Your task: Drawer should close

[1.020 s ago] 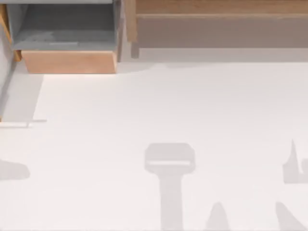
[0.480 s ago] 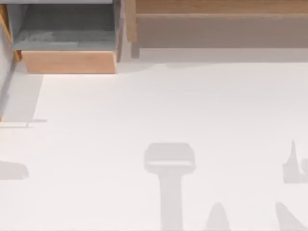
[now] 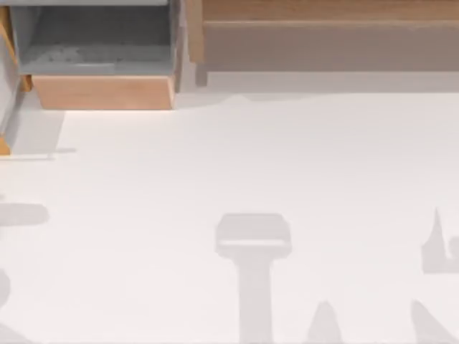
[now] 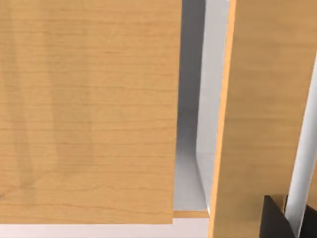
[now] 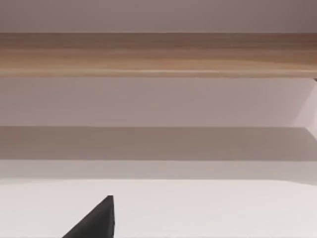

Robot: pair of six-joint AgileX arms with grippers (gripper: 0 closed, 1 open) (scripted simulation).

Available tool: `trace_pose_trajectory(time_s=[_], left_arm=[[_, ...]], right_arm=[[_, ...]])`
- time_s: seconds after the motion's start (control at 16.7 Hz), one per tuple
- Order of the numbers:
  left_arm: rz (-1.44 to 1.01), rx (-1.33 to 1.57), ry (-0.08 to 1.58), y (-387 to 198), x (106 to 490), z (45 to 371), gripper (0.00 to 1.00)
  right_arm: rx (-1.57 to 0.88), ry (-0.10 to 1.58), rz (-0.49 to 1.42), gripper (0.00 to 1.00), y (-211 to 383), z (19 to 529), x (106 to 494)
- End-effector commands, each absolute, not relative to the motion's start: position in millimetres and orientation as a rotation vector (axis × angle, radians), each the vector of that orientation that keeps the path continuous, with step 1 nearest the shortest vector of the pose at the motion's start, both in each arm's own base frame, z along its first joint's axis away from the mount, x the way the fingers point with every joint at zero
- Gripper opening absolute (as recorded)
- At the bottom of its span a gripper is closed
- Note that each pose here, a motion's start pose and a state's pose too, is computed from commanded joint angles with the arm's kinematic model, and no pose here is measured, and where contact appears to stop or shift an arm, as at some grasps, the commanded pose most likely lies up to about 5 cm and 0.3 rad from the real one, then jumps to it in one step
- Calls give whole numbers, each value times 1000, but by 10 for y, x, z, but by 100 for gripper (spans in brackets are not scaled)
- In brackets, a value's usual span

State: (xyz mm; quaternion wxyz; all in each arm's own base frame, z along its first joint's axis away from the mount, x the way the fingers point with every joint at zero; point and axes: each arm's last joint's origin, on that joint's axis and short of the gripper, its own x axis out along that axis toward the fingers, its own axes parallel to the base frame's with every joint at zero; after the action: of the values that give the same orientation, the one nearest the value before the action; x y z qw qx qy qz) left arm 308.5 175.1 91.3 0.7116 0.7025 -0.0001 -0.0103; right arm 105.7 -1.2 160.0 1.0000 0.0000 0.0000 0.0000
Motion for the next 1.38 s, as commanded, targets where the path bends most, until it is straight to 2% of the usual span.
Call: trace_pose_trajectory(time_s=[0.42, 0.9, 1.38], left_arm=[[-23, 1552, 10, 1759, 3182, 901, 0], [-25, 1550, 10, 1746, 3742, 898, 0], [-16, 1549, 28, 1794, 3837, 878, 0]], right_arm=[[0, 0, 0, 100, -12, 1600, 1057], [0, 0, 0, 100, -12, 1600, 1057], [0, 0, 0, 100, -12, 1600, 1057]])
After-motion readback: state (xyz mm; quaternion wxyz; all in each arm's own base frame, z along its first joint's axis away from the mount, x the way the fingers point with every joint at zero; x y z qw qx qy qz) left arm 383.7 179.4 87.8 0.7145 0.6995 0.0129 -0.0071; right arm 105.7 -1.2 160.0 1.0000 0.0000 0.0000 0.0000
